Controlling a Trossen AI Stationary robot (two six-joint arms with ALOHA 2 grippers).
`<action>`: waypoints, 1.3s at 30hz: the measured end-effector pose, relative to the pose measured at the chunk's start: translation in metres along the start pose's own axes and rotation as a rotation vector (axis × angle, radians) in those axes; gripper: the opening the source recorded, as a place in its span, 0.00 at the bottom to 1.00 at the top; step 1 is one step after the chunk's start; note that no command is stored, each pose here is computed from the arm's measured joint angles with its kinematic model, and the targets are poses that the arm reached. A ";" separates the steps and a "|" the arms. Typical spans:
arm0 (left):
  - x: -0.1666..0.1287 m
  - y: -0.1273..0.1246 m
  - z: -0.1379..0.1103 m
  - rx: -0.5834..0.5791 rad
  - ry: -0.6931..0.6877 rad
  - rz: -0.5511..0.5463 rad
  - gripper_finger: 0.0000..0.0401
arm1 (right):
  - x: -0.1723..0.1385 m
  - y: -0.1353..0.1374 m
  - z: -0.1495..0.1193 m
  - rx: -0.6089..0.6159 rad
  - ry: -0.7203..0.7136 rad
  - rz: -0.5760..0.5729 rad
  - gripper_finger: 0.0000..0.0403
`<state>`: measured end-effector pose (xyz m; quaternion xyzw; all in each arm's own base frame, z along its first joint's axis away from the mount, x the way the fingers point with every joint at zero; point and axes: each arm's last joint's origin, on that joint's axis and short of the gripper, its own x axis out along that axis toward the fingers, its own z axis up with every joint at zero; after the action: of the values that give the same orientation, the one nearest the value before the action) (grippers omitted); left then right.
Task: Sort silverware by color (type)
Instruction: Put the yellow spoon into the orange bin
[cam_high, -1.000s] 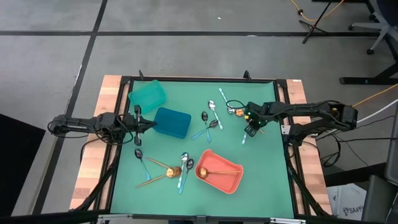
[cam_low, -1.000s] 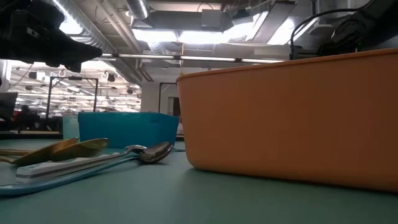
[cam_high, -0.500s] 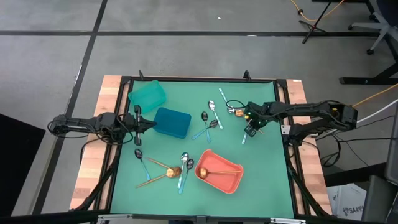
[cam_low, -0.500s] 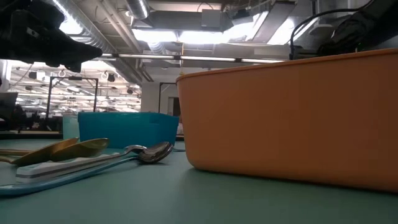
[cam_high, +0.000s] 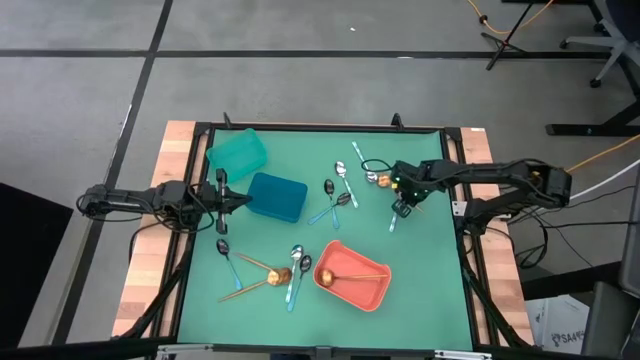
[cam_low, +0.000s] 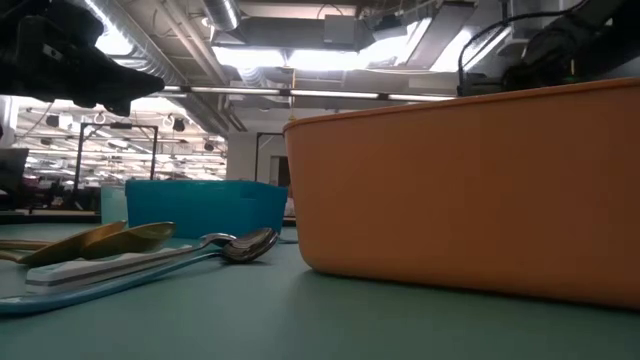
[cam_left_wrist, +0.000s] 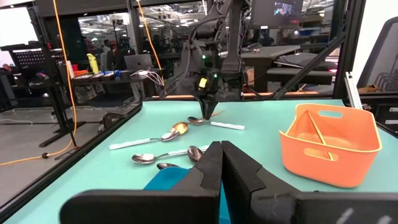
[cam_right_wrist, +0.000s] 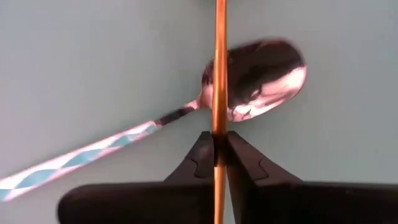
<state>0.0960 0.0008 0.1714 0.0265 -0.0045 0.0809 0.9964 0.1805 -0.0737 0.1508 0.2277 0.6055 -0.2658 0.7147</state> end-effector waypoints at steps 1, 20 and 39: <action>0.000 0.000 0.000 0.000 0.000 0.000 0.00 | -0.003 0.001 0.002 -0.001 -0.002 0.001 0.01; 0.000 0.000 0.000 0.000 0.000 0.000 0.00 | -0.107 0.061 0.037 -0.191 -0.145 0.152 0.01; 0.000 0.000 0.000 0.000 -0.001 0.000 0.00 | -0.176 0.166 -0.026 -0.332 -0.122 0.530 0.00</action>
<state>0.0960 0.0008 0.1714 0.0265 -0.0047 0.0810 0.9963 0.2476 0.0867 0.3207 0.2413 0.5161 0.0189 0.8216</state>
